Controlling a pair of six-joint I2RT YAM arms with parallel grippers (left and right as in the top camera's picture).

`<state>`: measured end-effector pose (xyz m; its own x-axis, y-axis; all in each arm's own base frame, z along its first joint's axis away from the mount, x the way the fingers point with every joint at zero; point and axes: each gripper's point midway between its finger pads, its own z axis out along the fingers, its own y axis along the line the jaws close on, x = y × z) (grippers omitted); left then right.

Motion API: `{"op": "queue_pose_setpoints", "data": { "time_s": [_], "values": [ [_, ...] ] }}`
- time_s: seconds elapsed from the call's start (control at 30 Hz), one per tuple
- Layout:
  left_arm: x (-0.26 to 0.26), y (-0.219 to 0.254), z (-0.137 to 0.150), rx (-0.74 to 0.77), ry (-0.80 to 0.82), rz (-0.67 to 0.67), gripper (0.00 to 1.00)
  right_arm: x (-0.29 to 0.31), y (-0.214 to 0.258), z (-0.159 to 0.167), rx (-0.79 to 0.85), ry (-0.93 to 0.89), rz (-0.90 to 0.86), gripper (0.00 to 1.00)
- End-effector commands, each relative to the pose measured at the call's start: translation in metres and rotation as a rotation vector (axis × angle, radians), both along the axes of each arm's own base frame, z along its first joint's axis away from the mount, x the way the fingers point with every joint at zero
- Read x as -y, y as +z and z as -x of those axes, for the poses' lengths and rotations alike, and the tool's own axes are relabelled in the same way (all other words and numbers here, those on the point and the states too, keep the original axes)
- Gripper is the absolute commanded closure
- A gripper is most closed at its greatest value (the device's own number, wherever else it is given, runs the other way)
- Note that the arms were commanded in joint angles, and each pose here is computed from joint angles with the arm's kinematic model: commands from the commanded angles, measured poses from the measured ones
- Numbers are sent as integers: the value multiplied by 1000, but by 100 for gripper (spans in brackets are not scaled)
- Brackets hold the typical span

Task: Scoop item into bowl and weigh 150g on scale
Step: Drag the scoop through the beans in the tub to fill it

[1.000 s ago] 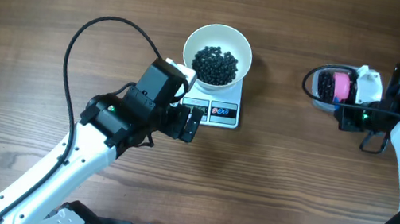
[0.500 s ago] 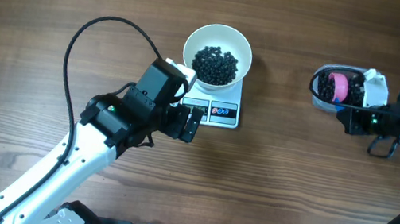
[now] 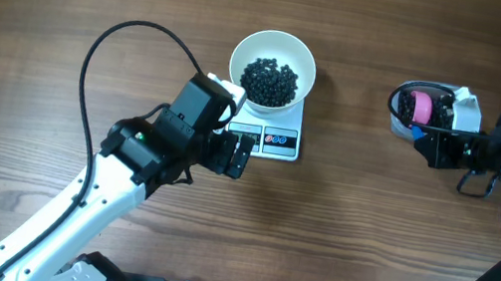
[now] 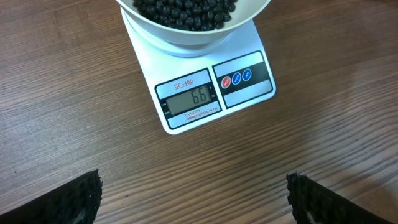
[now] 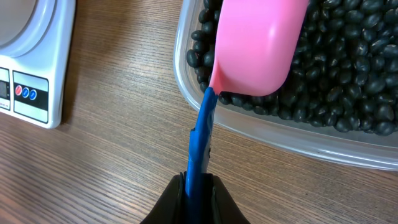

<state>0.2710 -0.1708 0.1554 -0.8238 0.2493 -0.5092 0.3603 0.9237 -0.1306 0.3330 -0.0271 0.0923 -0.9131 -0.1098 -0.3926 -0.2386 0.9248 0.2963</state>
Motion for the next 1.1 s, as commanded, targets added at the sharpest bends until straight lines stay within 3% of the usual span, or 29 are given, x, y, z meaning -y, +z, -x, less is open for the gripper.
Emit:
{"op": "queue_pose_setpoints", "data": {
  "time_s": [0.0, 0.83, 1.07],
  "values": [
    [-2, -5, 1, -9, -7, -5, 0, -16, -1, 0, 7, 45, -85, 96],
    [-2, -5, 1, -9, -7, -5, 0, 5, 4, -2, 36, -30, -136, 96],
    [-2, -5, 1, -9, -7, -5, 0, 15, 12, -2, 49, -113, -231, 96]
  ]
}}
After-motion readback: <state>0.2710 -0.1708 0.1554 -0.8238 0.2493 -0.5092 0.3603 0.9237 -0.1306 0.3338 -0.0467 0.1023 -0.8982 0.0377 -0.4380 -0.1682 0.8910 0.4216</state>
